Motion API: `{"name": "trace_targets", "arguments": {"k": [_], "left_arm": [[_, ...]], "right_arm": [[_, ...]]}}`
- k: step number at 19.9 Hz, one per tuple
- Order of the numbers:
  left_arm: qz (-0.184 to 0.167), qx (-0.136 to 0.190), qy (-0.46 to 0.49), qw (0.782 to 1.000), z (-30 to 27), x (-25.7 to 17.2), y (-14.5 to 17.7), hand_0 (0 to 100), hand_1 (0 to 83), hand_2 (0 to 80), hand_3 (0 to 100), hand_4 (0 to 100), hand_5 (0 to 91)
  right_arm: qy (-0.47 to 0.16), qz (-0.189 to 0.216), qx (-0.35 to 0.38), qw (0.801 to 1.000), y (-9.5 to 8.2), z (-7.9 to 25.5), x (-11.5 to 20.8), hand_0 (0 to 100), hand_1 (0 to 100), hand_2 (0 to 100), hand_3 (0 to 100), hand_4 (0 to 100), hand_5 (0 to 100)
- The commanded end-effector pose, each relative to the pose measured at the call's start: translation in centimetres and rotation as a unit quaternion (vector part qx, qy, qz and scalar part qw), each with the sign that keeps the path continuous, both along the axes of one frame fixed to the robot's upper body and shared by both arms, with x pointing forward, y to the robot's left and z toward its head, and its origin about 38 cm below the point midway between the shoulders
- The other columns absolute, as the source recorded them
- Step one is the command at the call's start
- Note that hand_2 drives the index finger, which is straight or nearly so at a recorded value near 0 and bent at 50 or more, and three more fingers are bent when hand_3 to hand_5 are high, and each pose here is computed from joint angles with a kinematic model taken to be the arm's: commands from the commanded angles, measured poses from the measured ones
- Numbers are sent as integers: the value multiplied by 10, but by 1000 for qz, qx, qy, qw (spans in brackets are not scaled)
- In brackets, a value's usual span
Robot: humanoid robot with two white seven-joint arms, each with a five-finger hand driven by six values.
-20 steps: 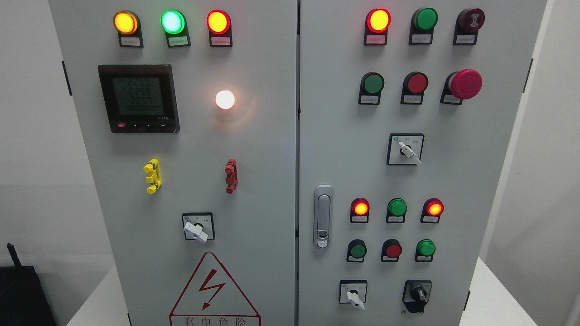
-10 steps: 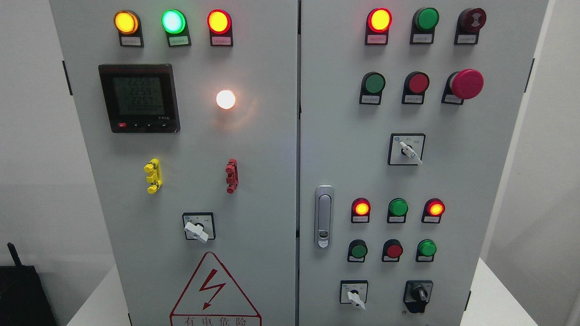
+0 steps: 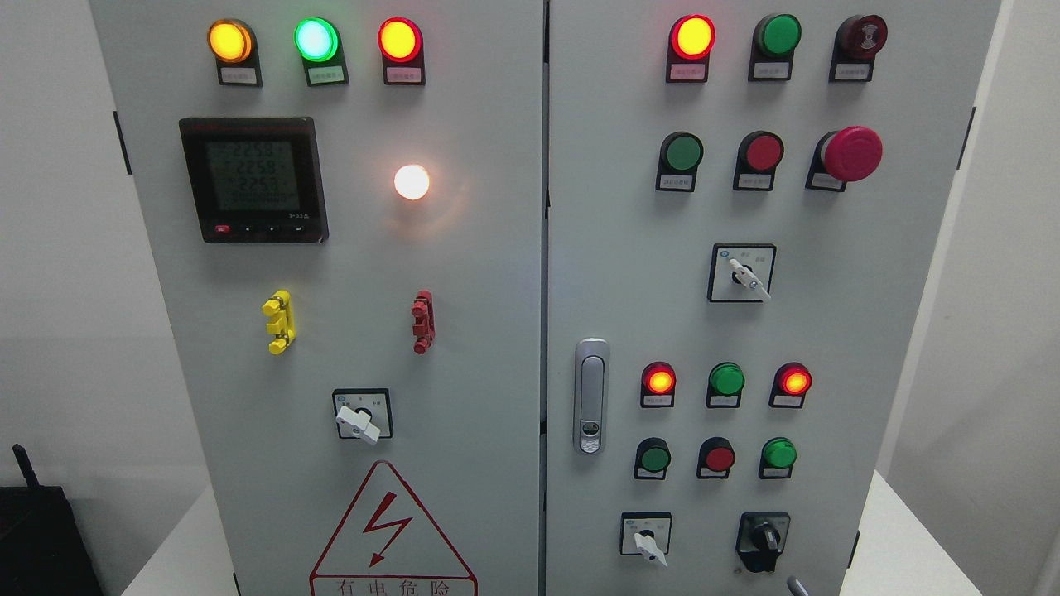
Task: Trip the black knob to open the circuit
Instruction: 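Raise the right hand toward the black rotary knob at the cabinet bottom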
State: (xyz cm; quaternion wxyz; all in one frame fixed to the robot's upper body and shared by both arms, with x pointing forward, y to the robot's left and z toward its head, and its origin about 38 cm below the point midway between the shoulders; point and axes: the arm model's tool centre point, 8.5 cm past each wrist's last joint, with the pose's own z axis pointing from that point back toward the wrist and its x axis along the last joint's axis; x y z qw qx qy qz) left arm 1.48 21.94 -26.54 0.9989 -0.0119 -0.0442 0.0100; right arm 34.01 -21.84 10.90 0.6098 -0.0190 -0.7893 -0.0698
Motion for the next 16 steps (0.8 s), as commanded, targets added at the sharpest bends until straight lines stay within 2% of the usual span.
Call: {"name": "trace_targets", "arguments": {"k": [1, 16], "left_arm": [[2, 0, 1, 1000, 0, 0, 0, 120, 389, 0, 0, 0, 0], [2, 0, 0, 1000, 0, 0, 0, 120, 389, 0, 0, 0, 0]], "right_arm": [[-27, -2, 1, 1000, -1, 17, 4, 862, 901, 0, 1000, 1000, 948], [-25, 7, 3, 1000, 7, 19, 7, 877, 920, 0, 1000, 1000, 944]]}}
